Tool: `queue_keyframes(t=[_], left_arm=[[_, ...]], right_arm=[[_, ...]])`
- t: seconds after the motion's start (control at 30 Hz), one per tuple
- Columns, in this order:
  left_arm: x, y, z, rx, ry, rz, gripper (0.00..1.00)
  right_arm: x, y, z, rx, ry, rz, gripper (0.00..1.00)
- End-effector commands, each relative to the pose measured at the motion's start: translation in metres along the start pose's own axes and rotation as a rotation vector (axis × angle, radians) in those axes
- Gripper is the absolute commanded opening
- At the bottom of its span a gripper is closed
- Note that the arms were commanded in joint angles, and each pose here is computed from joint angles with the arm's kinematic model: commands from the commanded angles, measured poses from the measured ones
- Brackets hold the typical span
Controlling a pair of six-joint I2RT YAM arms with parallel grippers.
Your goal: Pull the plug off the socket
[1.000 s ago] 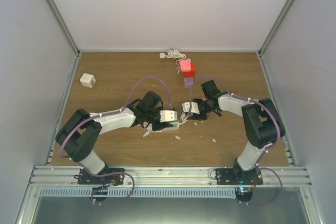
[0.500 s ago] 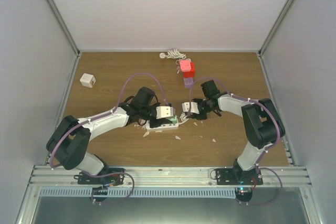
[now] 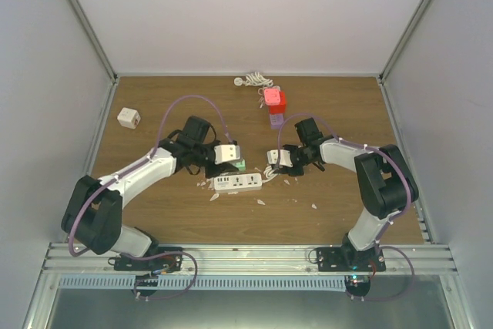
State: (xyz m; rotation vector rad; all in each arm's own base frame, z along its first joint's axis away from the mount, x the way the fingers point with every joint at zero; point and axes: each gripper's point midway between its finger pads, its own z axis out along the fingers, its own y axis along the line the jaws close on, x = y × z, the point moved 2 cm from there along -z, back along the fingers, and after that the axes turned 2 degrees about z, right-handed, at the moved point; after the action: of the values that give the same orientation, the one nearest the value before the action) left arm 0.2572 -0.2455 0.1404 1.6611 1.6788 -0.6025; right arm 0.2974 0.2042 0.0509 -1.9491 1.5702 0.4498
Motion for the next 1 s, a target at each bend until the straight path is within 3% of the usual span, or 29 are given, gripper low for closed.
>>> queue_keyframes(t=[0.0,0.3,0.57,0.73,0.97], left_arm=[[-0.001,0.027,-0.035,-0.071,0.037,0.067,0.16],[0.036,0.097,-0.085,-0.227,0.273,0.13,0.18],[0.085,0.14,-0.112,-0.299,0.577,0.232,0.2],[0.127,0.164,-0.133,-0.301,0.823,0.346,0.23],[0.155,0.186,-0.15,-0.248,1.046,0.474,0.23]], right_arm=[[0.005,0.018,0.0,-0.054,0.03,0.06,0.32],[0.005,0.022,-0.001,-0.062,0.028,0.077,0.32],[-0.001,0.017,-0.003,-0.051,0.01,0.089,0.33],[-0.001,0.016,-0.003,-0.045,0.008,0.103,0.33],[-0.003,0.016,-0.003,-0.046,-0.004,0.118,0.33]])
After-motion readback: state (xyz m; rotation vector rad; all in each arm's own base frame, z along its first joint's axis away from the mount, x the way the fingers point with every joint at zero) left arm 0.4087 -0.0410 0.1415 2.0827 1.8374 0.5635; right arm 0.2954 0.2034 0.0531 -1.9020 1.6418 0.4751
